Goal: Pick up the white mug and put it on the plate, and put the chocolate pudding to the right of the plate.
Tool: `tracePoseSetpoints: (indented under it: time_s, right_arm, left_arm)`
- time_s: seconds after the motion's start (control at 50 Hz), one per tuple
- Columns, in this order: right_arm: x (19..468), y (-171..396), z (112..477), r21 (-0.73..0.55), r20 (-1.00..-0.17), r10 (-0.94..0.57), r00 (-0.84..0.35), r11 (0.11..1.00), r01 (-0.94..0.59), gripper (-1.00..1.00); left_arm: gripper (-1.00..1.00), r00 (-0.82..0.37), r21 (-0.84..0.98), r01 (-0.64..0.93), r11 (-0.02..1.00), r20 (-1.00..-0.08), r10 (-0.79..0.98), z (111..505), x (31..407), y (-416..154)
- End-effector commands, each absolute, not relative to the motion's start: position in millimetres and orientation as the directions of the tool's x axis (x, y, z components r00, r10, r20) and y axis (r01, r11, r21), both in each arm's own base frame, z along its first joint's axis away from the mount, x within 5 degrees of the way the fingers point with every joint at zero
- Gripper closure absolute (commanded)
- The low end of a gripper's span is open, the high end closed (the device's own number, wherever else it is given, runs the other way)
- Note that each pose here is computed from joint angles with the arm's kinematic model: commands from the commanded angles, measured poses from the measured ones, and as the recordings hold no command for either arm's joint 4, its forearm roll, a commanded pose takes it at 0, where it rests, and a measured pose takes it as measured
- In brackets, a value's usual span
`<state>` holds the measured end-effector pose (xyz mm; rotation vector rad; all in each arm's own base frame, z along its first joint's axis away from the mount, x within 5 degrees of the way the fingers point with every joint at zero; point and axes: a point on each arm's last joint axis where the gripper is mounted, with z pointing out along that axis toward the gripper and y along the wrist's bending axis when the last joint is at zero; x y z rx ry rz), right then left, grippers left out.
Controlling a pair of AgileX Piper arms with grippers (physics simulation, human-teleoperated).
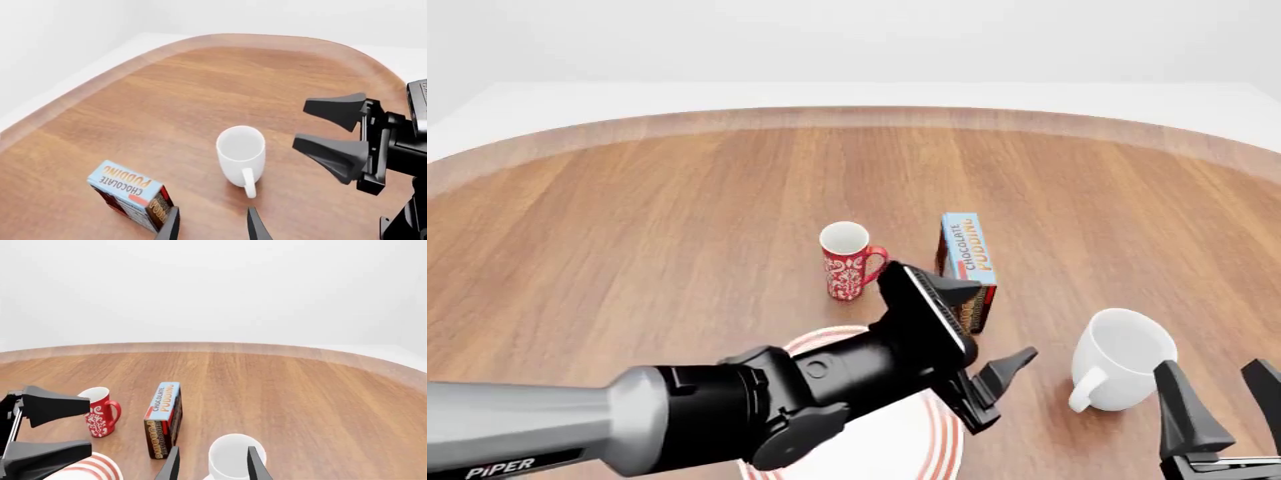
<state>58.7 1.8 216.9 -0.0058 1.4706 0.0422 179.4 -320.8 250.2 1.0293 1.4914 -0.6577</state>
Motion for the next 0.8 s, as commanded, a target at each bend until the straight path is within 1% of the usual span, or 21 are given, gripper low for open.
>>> tracePoseSetpoints:
  time_s: [0.02,0.42,0.8]
  right_arm:
    - [59.0,1.9,216.9,0.023,-0.995,0.026,0.099,0.999,-0.034,-1.00]
    - [60.5,2.0,216.9,0.029,-0.995,0.033,0.095,0.999,-0.035,-1.00]
    - [61.0,2.0,216.9,0.031,-0.995,0.034,0.094,0.999,-0.036,-1.00]
  left_arm:
    - [-1.00,0.025,0.135,0.884,0.447,-0.970,0.243,246.4,179.0,-330.5]
    - [-1.00,0.007,0.121,0.904,0.410,-0.963,0.269,238.8,171.3,-349.6]
    - [-1.00,-0.019,0.097,0.907,0.409,-0.962,0.271,234.4,173.3,-359.7]
